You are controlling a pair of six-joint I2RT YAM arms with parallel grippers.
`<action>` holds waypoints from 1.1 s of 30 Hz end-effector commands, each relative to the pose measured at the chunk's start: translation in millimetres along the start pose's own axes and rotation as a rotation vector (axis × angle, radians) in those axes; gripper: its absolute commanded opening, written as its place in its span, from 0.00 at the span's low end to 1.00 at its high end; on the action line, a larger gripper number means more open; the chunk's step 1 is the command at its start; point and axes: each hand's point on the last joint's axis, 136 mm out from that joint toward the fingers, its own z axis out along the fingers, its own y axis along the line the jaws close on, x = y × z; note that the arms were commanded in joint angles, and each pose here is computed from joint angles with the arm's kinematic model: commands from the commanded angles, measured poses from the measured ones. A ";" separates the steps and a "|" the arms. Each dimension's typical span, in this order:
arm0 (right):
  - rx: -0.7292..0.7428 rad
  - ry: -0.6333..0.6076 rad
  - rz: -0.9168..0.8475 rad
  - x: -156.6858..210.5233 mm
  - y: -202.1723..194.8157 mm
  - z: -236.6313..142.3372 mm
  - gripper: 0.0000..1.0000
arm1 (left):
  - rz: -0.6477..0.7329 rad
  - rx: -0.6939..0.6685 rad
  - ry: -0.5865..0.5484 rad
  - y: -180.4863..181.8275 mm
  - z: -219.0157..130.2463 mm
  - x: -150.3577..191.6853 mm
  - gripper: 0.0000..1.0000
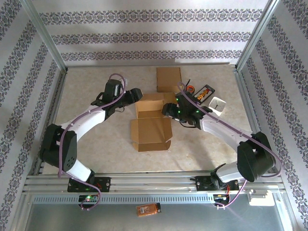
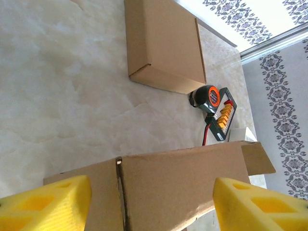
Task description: Fold the paper box
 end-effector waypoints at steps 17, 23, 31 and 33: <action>0.062 -0.194 0.022 -32.2 -25.0 79.5 0.74 | -0.012 0.027 0.074 4.6 17.4 8.5 0.55; 0.073 -0.171 -0.001 -24.7 -29.8 89.2 0.81 | -0.003 0.026 0.070 3.2 16.5 7.1 0.55; -0.039 -0.166 -0.001 -21.2 -12.7 86.9 0.69 | 0.000 0.024 0.068 3.5 14.8 6.6 0.55; -0.087 -0.162 -0.006 -20.6 -3.6 84.9 0.68 | -0.003 0.026 0.071 3.1 15.9 7.8 0.55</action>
